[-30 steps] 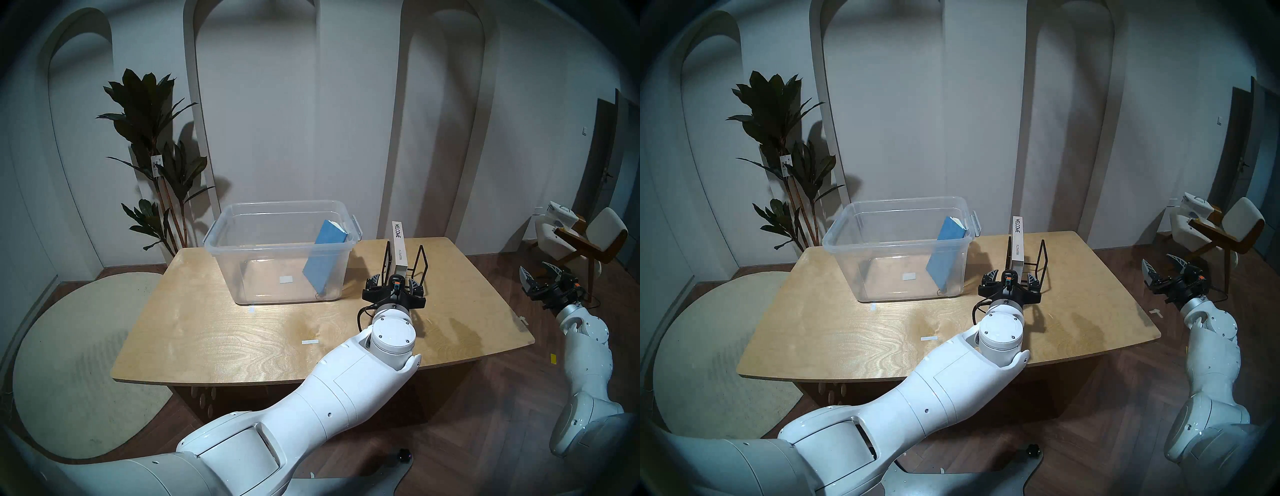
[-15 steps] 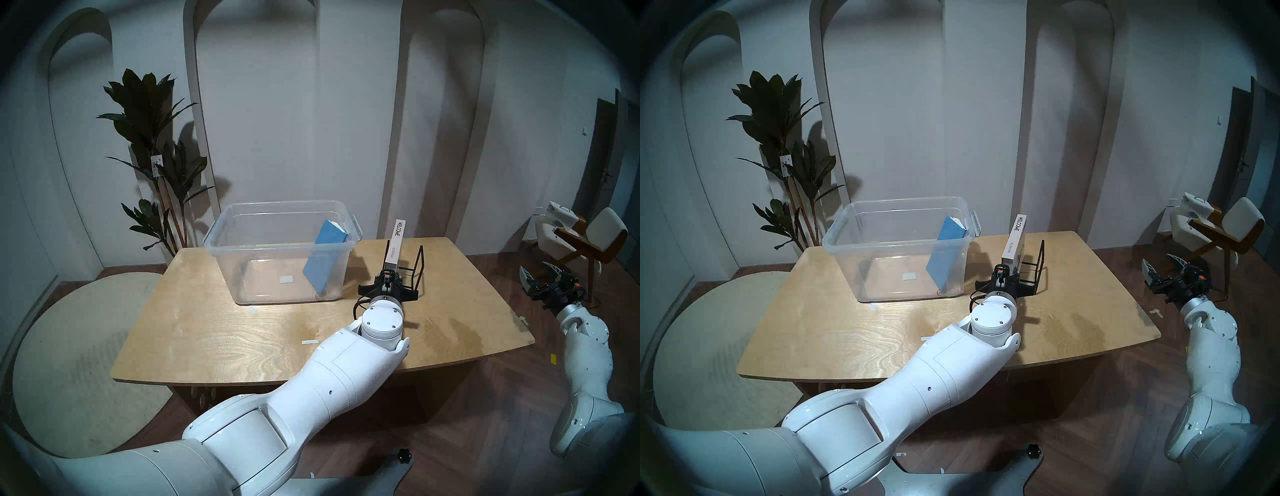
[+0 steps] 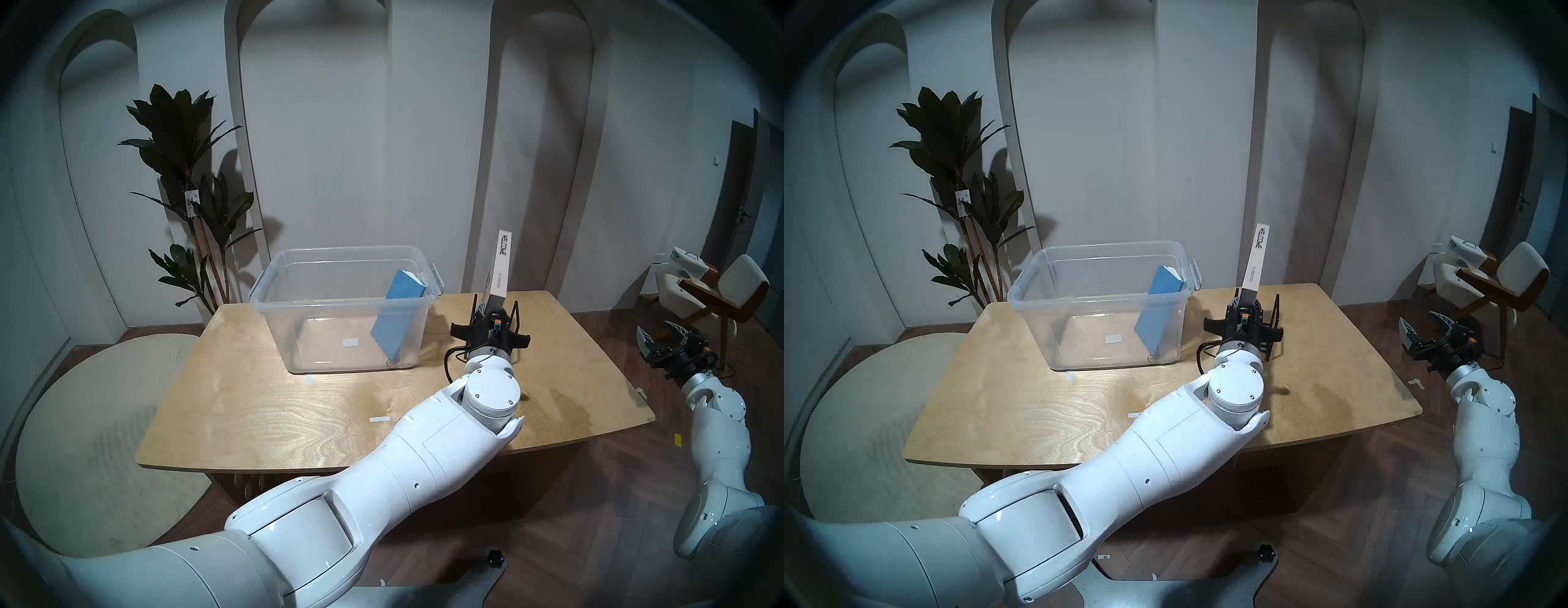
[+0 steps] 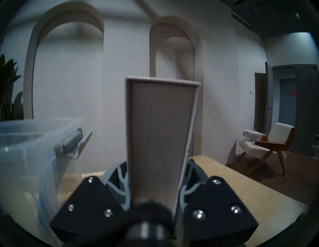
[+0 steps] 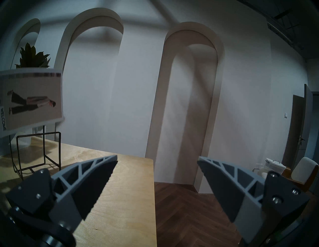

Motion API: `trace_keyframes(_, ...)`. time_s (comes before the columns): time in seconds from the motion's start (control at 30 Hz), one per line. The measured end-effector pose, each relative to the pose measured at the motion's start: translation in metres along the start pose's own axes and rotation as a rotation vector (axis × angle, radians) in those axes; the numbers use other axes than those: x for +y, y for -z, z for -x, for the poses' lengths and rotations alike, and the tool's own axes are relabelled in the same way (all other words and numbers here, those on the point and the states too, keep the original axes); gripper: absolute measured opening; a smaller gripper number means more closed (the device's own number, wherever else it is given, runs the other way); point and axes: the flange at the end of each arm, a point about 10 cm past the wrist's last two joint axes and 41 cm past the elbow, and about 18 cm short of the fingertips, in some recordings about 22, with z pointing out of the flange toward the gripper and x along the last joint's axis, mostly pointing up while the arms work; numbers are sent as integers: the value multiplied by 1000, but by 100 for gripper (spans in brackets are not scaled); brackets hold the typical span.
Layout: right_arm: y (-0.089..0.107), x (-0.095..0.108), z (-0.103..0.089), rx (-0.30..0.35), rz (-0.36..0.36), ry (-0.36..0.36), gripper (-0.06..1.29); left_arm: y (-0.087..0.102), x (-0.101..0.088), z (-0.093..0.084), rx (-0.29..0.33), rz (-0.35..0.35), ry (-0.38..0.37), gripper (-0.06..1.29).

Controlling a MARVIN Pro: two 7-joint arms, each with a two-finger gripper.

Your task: Pack the books into the storage box

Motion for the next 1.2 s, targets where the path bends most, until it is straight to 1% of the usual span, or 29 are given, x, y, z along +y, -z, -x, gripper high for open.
trace_keyframes(0.1,0,0,0,0,0,0,125,2,4,-17,69,-20,-21,33)
trace_keyframes(0.13,0,0,0,0,0,-1,125,4,5,-25,102,-31,-31,33)
trace_keyframes(0.17,0,0,0,0,0,-1,125,4,6,-27,111,-34,-34,33)
trace_keyframes(0.2,0,0,0,0,0,-1,125,6,6,-36,149,-50,-47,33)
trace_keyframes(0.23,0,0,0,0,0,-1,125,7,6,-38,160,-54,-51,33)
trace_keyframes(0.3,0,0,0,-1,0,-1,125,9,5,-50,209,-81,-72,33)
trace_keyframes(0.4,0,0,0,-1,1,-2,125,12,-4,-65,269,-144,-117,33)
trace_keyframes(0.53,0,0,1,-1,1,-2,125,13,-19,-75,301,-219,-158,33)
trace_keyframes(0.57,0,0,1,-1,1,-3,125,14,-28,-81,313,-263,-180,33)
trace_keyframes(0.7,0,0,1,-2,1,-4,125,15,-45,-90,326,-345,-220,33)
trace_keyframes(0.8,0,0,1,-2,2,-5,125,18,-66,-97,327,-434,-267,33)
trace_keyframes(0.87,0,0,1,-2,2,-5,125,19,-76,-99,322,-473,-286,33)
trace_keyframes(1.0,0,0,2,-3,2,-6,125,25,-104,-101,296,-567,-344,33)
trace_keyframes(1.1,0,0,2,-3,3,-6,125,29,-117,-101,273,-605,-381,33)
trace_keyframes(1.2,0,0,2,-3,3,-7,125,37,-132,-99,236,-638,-434,33)
